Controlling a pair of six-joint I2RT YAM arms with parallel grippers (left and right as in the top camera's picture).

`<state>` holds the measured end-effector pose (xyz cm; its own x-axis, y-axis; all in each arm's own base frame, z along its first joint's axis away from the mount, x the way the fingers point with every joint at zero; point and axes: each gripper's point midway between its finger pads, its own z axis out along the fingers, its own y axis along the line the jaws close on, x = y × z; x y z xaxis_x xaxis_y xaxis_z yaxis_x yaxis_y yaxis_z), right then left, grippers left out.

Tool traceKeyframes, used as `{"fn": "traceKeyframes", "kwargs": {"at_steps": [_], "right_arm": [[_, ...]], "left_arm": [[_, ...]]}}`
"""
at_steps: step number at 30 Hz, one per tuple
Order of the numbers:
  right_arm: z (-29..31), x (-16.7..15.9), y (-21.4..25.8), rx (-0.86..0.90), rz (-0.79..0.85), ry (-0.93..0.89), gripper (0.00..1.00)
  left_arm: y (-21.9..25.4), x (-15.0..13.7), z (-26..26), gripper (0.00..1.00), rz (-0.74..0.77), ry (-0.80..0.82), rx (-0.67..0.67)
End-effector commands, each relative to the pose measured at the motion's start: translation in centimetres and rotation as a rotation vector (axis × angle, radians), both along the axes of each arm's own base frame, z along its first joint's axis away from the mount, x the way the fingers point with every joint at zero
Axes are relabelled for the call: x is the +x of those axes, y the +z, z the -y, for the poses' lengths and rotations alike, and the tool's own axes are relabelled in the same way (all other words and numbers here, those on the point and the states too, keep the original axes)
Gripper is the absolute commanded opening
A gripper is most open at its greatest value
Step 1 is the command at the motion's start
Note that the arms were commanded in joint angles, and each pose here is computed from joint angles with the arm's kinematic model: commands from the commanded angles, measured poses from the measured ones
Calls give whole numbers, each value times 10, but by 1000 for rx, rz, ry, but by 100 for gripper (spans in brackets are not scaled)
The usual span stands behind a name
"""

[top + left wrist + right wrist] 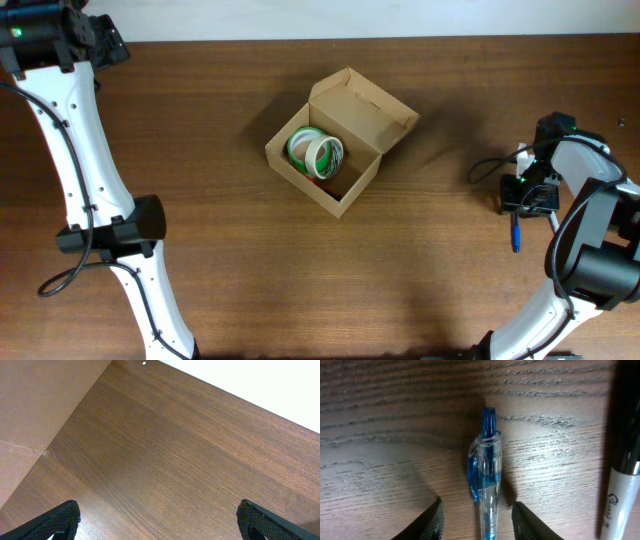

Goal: Pack container
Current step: 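Grasp the blue pen with the right gripper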

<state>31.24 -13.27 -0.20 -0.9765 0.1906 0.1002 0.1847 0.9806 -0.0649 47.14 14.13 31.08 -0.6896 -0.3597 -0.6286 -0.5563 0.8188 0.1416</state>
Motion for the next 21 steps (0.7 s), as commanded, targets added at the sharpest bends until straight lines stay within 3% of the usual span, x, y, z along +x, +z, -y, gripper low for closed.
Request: {"fn": "traceKeyframes", "kwargs": {"at_steps": [1,5,8,13,19,21], "right_arm": [[7,-13,-15,-29,-80,63,45],[6,-13,-15,-24,-81,74,43],[4,-12,-15,-12,-76,71,32],[0,-10,-16,15,-64,68,27],[-4,-9,-16,37,-55,58,6],[-9,-7,-16,64,-43,53,4]], "left_arm": [[16,-7,-2,100,29,-1,17],[16,-7,-2,100,29,-1,17],[16,-7,-2,100,29,-1,17],[16,-7,-2,100,29,-1,17],[16,-7,-2,100,29,-1,17],[16,-7,-2,100,29,-1,17]]}}
